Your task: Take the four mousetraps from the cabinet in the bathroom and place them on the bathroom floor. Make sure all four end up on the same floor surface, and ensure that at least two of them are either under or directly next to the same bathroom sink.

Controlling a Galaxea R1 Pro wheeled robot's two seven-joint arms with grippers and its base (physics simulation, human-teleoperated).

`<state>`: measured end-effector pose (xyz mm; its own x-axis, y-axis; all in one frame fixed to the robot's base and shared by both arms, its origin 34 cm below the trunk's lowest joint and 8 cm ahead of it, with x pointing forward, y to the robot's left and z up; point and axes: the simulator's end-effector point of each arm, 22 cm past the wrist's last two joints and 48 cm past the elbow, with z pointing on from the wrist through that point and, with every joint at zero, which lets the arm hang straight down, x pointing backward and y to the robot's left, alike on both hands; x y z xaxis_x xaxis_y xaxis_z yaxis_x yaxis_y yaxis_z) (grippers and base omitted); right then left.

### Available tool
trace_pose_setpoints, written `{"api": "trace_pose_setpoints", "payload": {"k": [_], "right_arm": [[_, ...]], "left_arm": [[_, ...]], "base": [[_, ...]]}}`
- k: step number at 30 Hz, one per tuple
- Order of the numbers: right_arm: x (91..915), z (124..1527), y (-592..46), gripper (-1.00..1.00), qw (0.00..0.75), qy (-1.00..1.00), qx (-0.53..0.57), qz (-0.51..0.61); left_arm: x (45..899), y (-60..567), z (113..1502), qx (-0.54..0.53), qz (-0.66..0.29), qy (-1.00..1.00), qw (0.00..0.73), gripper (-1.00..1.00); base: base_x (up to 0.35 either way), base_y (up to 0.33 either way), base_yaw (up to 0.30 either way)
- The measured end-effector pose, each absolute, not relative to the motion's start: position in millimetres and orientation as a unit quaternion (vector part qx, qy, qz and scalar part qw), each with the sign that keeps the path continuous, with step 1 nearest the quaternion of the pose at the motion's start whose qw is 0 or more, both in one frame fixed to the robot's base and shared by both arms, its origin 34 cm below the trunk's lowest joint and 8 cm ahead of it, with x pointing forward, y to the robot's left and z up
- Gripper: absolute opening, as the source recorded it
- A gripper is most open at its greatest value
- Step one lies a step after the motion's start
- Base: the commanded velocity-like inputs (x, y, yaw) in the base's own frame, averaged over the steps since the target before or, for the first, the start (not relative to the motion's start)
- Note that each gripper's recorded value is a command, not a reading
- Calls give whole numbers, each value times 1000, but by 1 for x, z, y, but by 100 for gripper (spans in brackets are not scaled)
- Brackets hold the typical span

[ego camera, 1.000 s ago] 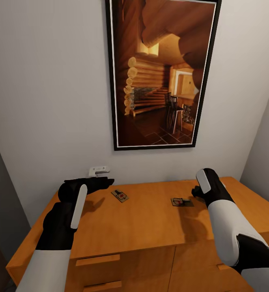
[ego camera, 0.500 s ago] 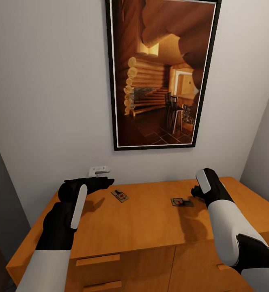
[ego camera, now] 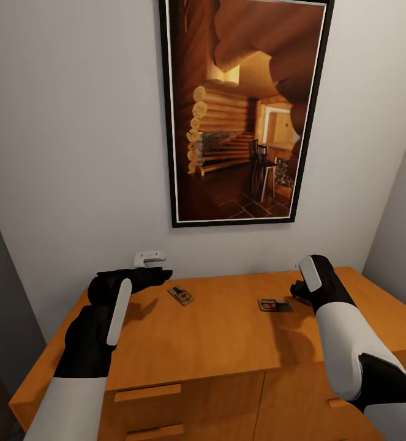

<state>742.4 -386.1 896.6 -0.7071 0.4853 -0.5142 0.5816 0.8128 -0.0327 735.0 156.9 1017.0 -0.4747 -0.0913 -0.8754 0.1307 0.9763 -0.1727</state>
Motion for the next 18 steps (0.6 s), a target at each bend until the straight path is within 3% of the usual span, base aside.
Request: {"api": "trace_pose_setpoints", "payload": {"k": [18], "right_arm": [[738,901,-407,-100,250,914,301,-106]], "left_arm": [[735,157,1017,11,-108,852,512,100]], "base": [[0,0,0]]}}
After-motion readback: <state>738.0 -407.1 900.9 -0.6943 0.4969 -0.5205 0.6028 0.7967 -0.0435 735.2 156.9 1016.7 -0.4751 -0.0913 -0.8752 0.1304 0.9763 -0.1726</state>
